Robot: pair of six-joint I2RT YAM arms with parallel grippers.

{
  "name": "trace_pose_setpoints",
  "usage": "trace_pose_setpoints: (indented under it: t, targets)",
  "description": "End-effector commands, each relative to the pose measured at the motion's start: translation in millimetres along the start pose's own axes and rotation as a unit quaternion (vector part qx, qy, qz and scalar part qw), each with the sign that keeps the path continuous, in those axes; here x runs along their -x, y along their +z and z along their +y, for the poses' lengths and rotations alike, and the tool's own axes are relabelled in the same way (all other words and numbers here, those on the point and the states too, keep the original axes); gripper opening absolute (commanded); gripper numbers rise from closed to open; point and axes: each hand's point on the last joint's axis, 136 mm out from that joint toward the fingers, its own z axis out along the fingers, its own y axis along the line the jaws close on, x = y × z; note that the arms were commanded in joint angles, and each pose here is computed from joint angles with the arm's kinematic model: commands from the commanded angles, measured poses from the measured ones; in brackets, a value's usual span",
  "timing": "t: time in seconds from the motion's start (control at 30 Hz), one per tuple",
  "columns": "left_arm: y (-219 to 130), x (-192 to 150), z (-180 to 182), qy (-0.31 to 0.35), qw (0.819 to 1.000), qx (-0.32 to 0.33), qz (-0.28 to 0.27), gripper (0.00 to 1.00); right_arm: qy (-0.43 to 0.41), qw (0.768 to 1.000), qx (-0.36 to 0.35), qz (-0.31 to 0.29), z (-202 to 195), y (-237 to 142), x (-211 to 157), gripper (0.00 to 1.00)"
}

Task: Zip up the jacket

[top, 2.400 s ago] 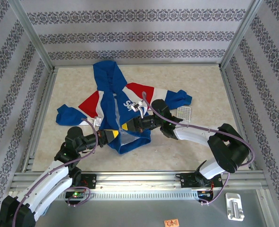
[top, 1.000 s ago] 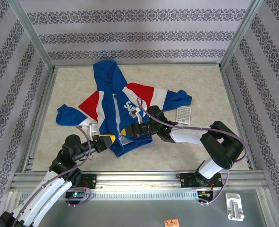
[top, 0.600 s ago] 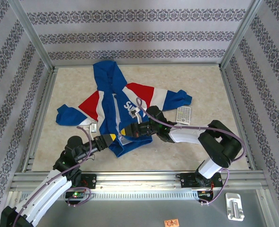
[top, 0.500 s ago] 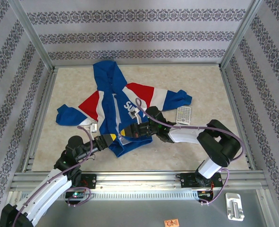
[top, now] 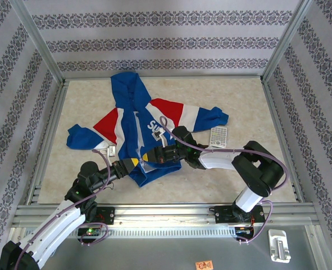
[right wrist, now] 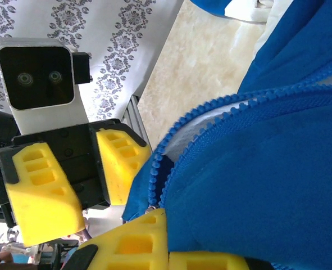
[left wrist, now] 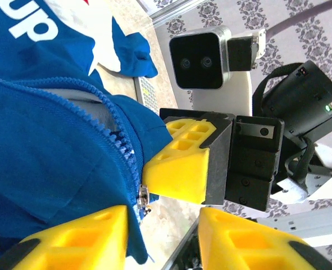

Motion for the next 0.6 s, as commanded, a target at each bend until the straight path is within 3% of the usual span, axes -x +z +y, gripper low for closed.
trace_pose_setpoints:
  t: [0.0, 0.57]
  targets:
    - [0.0, -5.8, 13.7, -0.01, 1.0, 0.013, -0.001, 0.39, -0.021, 1.0, 0.022, -0.006, 15.0, 5.4, 8.7, 0.0]
    - [0.4, -6.3, 12.1, -0.021, 1.0, -0.001, -0.005, 0.3, -0.022, 0.999, 0.027, -0.003, 14.8, 10.5, 10.6, 0.0]
